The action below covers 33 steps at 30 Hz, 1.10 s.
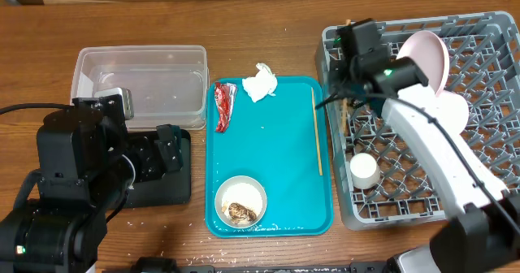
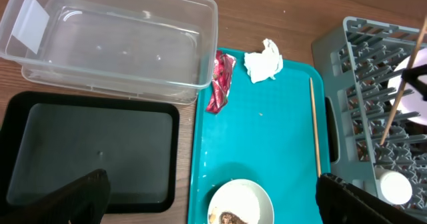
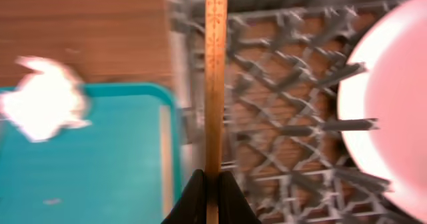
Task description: Sort waste into correct bins and load items into the dishwasher
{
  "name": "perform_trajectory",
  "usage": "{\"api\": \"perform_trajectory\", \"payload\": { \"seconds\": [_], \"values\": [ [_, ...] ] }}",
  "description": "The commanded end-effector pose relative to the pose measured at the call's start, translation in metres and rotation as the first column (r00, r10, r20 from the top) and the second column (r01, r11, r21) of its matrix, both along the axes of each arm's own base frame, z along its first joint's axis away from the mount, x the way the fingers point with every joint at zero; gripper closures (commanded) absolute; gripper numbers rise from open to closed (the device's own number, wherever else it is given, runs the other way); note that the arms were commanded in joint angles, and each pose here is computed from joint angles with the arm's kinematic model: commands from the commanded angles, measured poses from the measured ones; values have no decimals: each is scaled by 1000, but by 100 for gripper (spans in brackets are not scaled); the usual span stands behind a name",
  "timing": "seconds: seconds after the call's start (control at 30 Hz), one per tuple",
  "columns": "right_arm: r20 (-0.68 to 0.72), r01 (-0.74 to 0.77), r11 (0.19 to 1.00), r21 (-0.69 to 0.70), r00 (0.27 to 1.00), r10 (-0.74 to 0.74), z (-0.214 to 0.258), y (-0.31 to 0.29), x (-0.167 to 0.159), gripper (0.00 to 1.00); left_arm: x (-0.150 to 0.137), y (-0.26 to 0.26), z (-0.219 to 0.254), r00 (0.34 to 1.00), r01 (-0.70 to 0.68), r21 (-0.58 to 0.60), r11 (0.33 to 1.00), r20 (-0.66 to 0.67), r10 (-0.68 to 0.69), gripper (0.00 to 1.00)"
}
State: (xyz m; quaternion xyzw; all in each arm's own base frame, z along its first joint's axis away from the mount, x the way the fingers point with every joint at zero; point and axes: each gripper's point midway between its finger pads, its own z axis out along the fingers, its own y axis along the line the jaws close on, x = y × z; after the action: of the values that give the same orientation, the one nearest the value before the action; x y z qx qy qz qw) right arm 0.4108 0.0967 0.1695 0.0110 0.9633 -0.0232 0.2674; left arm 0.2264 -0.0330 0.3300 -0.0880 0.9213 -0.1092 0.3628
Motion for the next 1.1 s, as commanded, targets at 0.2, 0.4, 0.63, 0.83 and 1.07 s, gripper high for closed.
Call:
{"api": "perform_trajectory", "payload": {
  "seconds": [0.2, 0.4, 0.63, 0.83, 1.07],
  "values": [
    [-114, -90, 994, -67, 990, 82, -34, 2, -5, 62, 0, 0, 3, 1000, -4, 0, 1000, 8, 4, 0],
    [-120, -241, 969, 51, 962, 246, -16, 62, -38, 51, 1, 0, 3, 1000, -4, 0, 1000, 7, 4, 0],
    [-167, -310, 950, 45, 935, 313, -52, 113, -68, 51, 1, 0, 3, 1000, -3, 1, 1000, 7, 3, 0],
    [-192, -195, 975, -104, 966, 172, -96, 87, -57, 51, 2, 0, 1, 1000, -3, 1, 1000, 2, 3, 0],
    [-288, -158, 981, -114, 950, 119, -134, 75, -59, 52, 2, 0, 1, 1000, -3, 1, 1000, 1, 3, 0]
  ]
}}
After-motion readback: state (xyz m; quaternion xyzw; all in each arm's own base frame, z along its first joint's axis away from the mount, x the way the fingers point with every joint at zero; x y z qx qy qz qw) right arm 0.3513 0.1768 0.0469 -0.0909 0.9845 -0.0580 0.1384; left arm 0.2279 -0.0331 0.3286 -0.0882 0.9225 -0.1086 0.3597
